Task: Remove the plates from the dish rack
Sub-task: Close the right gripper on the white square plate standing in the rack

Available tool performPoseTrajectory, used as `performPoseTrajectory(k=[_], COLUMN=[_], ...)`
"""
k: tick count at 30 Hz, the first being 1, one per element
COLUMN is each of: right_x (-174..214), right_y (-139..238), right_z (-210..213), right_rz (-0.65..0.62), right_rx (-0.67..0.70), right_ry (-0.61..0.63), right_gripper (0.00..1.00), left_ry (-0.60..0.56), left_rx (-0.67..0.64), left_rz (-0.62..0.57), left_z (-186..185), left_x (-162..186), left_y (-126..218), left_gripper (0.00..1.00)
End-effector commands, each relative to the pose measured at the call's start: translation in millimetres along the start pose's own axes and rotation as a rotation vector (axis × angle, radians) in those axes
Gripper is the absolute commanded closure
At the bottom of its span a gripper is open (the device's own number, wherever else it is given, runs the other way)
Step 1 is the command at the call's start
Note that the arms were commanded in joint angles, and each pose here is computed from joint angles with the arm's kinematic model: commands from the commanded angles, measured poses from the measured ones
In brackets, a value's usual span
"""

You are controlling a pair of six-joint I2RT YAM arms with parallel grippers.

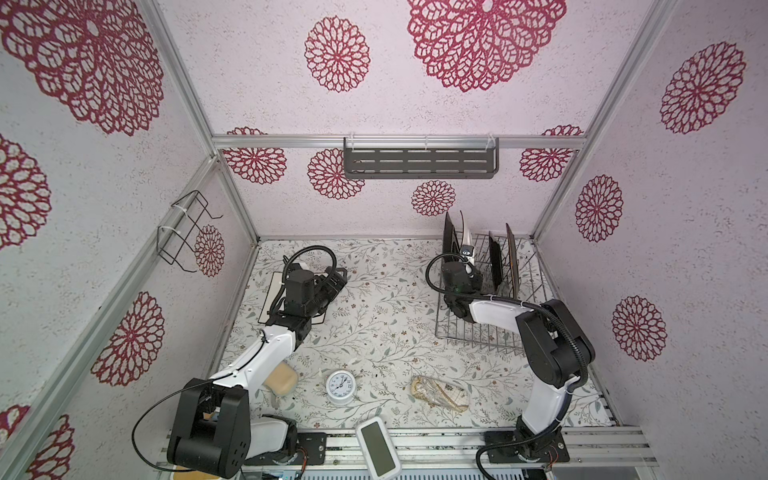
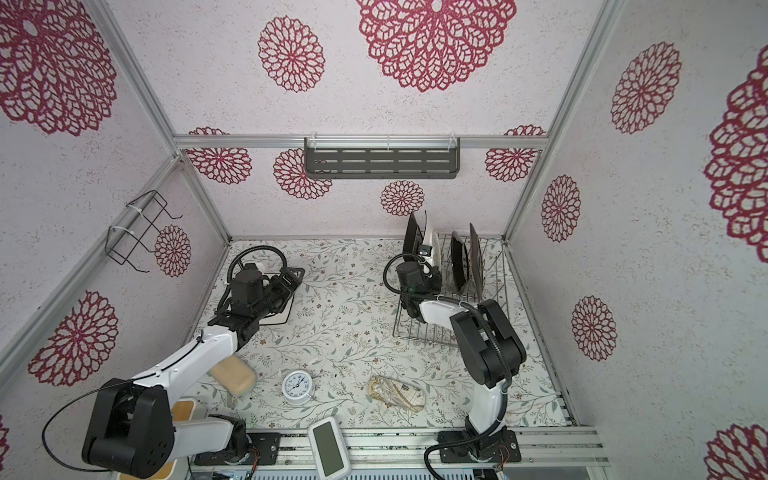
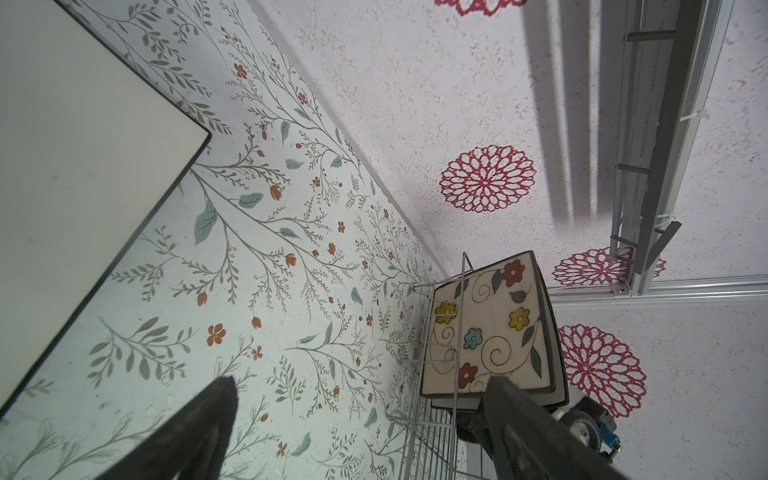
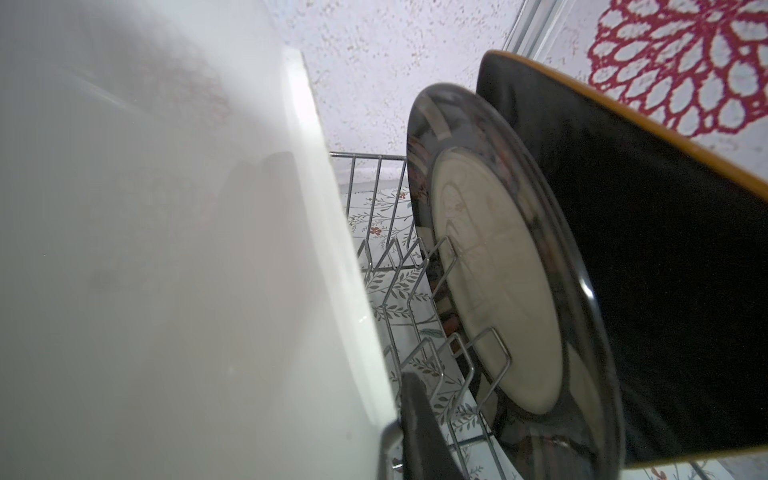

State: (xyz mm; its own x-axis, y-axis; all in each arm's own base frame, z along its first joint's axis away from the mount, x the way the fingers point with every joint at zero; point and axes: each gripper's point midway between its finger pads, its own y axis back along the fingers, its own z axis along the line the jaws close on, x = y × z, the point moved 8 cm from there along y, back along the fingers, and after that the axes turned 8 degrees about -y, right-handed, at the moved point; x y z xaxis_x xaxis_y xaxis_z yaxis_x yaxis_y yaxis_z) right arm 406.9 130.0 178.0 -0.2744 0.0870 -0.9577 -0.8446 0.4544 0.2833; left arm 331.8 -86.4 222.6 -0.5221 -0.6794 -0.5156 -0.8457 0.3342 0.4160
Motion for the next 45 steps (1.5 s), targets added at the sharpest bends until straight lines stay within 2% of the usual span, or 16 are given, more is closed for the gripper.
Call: performPoseTrajectory(k=[1,45], right_x=[-2.6,-65.0], right_y=[1.5,36.1], right_z=[-11.8,-29.9], right_rz=[-0.03,-0.187], right_rx=[0.09,0.075], right_ry=[0.02,-0.086], right_gripper=[1.0,1.0], left_ry=[-0.025,-0.039], left_rx=[0.037,0.042], left_rz=[-0.02,-0.024], left_z=[-13.4,-21.2], left_x=[-6.3,-9.2], left_y=[5.7,6.8], left_gripper=[0.03,0.03])
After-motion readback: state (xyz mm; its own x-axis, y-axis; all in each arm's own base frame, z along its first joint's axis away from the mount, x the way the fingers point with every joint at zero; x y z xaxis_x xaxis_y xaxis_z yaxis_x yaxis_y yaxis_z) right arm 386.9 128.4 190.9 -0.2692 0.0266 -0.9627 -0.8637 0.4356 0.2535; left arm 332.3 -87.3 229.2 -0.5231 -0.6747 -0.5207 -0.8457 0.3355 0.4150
